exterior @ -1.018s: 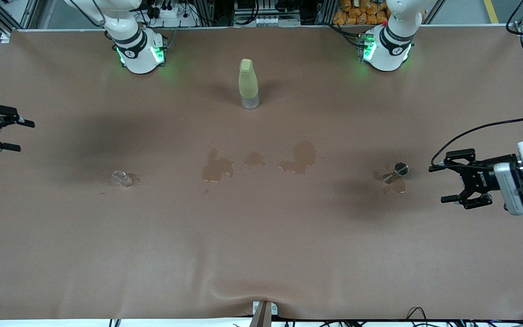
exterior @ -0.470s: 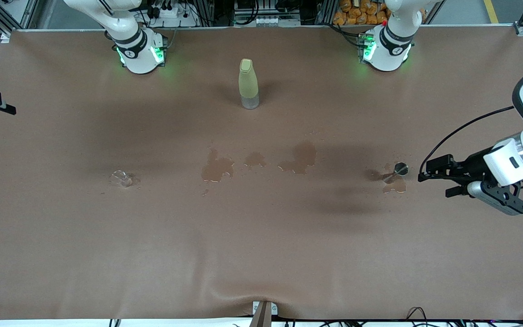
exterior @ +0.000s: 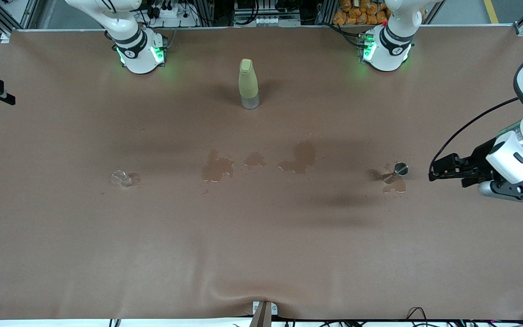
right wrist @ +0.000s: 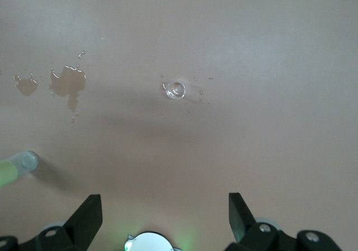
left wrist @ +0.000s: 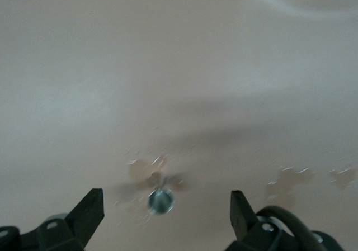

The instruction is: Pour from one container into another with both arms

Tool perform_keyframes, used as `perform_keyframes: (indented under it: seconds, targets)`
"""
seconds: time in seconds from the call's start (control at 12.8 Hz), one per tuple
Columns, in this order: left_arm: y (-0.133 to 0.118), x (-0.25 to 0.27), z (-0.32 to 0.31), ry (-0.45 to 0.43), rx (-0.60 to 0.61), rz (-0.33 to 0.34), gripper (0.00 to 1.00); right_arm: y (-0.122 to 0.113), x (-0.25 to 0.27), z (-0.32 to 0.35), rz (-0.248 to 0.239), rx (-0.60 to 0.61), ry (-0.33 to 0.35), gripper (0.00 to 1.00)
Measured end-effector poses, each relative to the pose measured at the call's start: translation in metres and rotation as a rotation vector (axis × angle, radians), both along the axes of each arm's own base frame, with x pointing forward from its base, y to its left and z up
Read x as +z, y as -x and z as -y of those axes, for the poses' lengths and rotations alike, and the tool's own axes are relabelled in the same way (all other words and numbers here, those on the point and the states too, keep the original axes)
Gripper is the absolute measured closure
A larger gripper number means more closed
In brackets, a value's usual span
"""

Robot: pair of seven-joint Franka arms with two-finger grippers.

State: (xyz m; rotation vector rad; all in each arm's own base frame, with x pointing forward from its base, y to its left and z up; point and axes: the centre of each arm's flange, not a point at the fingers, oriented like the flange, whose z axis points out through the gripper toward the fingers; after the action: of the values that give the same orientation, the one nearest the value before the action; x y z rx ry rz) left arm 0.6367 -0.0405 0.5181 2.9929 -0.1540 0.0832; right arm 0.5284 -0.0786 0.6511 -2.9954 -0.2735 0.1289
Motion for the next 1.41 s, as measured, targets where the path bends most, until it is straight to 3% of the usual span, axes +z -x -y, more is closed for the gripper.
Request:
perform_keyframes:
  seconds: [0.39, 0.7, 0.94, 1.41]
  targets:
    - [0.005, 0.011, -0.012, -0.033, 0.039, -0.029, 0.0, -0.001, 0.012, -0.024, 0.002, -0.039, 0.082, 0.0]
    - [0.007, 0.015, -0.02, -0.039, 0.051, -0.033, 0.0, -0.008, 0.001, -0.018, 0.01, -0.049, 0.099, 0.0]
    - [0.018, 0.033, -0.009, -0.051, 0.037, -0.041, 0.0, -0.017, -0.012, -0.013, 0.036, -0.06, 0.105, 0.0]
    - [0.044, 0.076, 0.027, -0.09, 0.045, -0.006, 0.0, -0.017, -0.013, -0.009, 0.035, -0.161, 0.113, 0.0]
